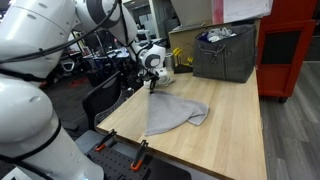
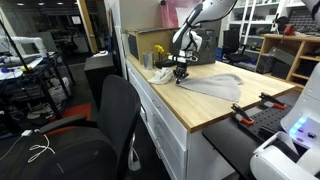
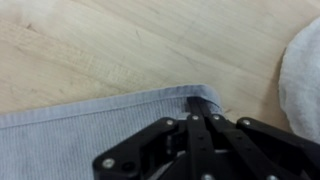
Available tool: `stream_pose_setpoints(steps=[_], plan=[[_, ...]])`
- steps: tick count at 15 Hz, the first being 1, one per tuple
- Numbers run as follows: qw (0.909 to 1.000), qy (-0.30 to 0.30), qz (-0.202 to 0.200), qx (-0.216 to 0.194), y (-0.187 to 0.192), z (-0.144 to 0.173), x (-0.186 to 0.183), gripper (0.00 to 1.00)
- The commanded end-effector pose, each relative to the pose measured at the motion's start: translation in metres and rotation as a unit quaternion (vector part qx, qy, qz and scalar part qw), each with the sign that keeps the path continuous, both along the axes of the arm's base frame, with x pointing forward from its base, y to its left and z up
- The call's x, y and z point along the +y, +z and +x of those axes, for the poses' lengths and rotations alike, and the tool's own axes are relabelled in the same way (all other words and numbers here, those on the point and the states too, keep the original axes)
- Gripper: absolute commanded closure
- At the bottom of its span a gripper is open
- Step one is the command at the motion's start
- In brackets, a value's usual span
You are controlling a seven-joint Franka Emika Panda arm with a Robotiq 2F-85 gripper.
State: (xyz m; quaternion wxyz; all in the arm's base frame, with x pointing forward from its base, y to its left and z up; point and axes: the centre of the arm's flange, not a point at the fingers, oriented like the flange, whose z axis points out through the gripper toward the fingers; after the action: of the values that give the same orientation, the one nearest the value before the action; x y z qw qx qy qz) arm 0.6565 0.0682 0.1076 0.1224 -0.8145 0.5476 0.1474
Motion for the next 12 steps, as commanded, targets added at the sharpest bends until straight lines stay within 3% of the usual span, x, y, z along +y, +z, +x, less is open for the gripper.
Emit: stream_pose_setpoints(steps=[1, 7, 12], plan=[[0.9988, 0.025, 0.04, -0.015, 0.022, -0.007, 0.007, 1.0], [0.9979, 0.028, 0.026, -0.053, 0.089, -0.04, -0.021, 1.0], [0.9989, -0.005, -0.006, -0.046, 0.13, -0.076, -0.06, 1.0]])
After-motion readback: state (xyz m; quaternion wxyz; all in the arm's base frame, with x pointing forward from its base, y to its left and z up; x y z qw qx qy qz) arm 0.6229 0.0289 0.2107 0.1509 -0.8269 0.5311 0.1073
